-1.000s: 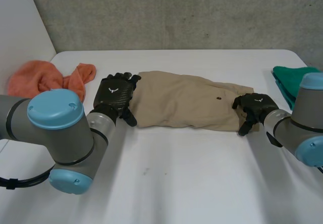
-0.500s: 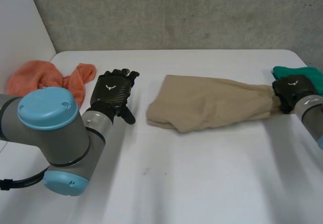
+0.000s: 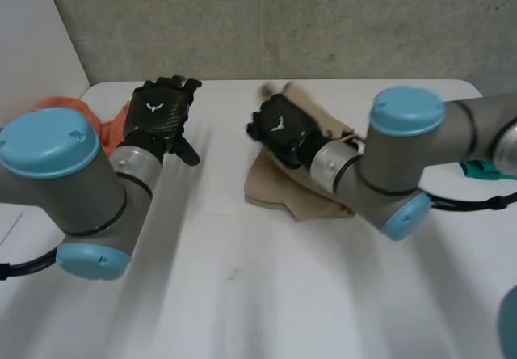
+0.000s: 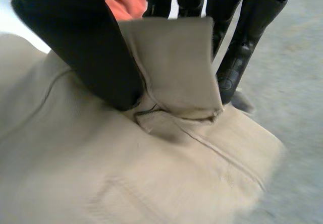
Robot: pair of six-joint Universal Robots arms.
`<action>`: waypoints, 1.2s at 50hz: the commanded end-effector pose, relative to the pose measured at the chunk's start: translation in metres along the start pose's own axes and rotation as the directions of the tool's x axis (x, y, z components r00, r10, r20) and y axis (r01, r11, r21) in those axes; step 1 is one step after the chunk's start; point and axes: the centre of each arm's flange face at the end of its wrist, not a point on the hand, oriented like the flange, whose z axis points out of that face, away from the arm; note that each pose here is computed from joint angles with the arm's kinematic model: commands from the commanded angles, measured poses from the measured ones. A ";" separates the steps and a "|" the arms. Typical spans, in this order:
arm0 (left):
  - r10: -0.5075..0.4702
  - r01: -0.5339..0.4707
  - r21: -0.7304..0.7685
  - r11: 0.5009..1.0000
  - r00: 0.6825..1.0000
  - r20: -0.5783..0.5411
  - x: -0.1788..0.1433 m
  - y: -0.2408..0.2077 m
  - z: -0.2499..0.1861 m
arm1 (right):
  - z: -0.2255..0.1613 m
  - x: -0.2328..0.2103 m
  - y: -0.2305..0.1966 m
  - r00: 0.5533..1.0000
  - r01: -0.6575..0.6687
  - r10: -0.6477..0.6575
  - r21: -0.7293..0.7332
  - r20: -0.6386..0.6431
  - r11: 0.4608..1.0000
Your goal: Fold the laundry.
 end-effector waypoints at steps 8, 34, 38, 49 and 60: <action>0.007 0.009 0.143 0.990 0.994 -0.108 0.021 -0.016 0.060 | -0.024 0.054 0.003 0.782 -0.573 0.518 -0.076 -0.346 0.816; -0.018 -0.040 -0.160 0.986 0.938 -0.347 0.088 0.083 0.085 | -0.015 0.022 0.090 0.646 -0.762 0.676 -0.338 -0.353 0.552; 0.004 -0.076 -0.192 0.978 0.936 -0.353 0.087 0.093 0.082 | -0.015 0.020 0.098 0.650 -0.759 0.668 -0.351 -0.362 0.548; 0.058 -0.148 -0.234 0.961 0.933 -0.355 0.081 0.084 0.073 | -0.025 0.036 0.093 0.744 -0.668 0.547 -0.397 -0.383 0.630; 0.063 -0.099 -0.093 0.991 0.942 -0.329 0.065 -0.013 0.045 | -0.051 0.058 0.056 0.746 -0.635 0.488 -0.263 -0.454 0.727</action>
